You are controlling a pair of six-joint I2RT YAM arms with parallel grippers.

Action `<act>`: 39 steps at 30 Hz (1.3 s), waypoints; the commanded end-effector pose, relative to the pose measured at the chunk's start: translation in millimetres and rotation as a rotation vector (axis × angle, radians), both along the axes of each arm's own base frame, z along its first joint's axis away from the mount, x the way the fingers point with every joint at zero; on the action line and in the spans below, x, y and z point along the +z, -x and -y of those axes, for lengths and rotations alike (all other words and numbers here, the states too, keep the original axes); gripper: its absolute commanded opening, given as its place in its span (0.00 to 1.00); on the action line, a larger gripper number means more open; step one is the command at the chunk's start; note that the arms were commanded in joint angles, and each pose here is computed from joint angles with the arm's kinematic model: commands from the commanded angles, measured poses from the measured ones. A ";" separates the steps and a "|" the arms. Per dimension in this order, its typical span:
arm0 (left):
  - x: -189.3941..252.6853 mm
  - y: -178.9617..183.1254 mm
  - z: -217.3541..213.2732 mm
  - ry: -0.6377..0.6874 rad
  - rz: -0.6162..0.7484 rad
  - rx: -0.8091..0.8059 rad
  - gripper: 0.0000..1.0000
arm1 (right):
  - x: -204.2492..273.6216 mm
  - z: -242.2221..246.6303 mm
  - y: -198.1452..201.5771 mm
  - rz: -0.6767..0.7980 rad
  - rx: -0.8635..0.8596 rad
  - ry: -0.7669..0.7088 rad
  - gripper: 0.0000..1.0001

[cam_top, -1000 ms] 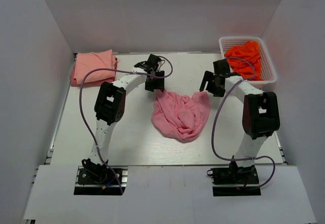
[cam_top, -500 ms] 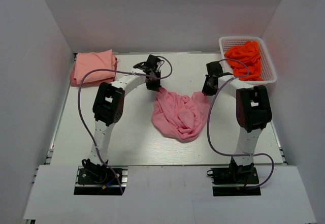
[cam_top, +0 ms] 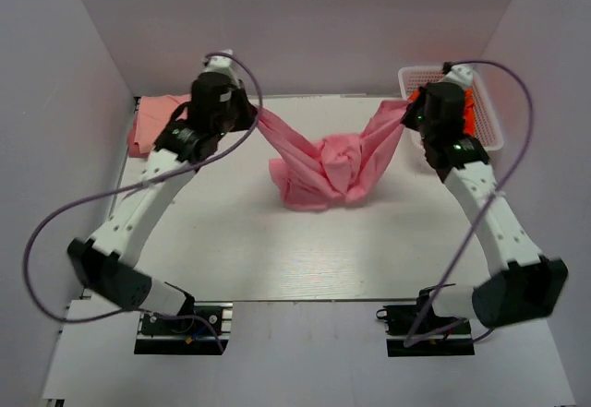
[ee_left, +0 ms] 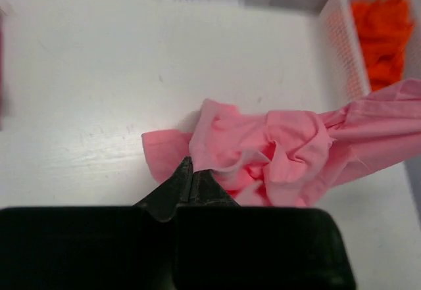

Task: Fold and stack the t-shirts
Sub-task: Flatten out the tshirt

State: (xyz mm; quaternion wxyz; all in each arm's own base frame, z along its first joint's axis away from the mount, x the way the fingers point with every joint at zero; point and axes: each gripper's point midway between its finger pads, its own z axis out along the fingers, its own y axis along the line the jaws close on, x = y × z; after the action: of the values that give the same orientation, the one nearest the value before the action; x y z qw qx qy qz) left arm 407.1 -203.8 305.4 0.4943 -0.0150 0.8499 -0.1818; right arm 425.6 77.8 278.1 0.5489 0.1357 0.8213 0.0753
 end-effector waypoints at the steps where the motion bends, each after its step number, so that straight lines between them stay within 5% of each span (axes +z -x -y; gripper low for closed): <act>1: 69.7 31.1 -50.6 0.059 0.165 0.182 0.00 | 87.8 30.8 24.8 0.235 -0.108 0.019 0.00; 16: 235.3 189.3 -213.8 0.245 0.572 0.662 0.00 | 301.2 107.6 184.6 0.781 -0.308 0.070 0.00; 24: 276.1 253.0 -240.0 0.386 0.703 0.627 0.00 | 345.3 142.1 265.5 0.936 -0.422 0.071 0.00; 31: 276.8 263.6 -244.5 0.417 0.708 0.627 0.00 | 344.6 149.9 292.0 0.982 -0.438 0.061 0.00; 39: 198.5 184.7 -206.5 0.282 0.463 0.677 0.00 | 290.2 134.4 228.6 0.825 -0.418 0.080 0.00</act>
State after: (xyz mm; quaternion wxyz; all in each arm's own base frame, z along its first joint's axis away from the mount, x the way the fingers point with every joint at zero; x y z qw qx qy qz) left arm 174.2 24.4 558.2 0.7460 -0.3125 0.5614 -0.1750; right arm 166.7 -60.6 587.0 0.8534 0.2228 0.4711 -0.0147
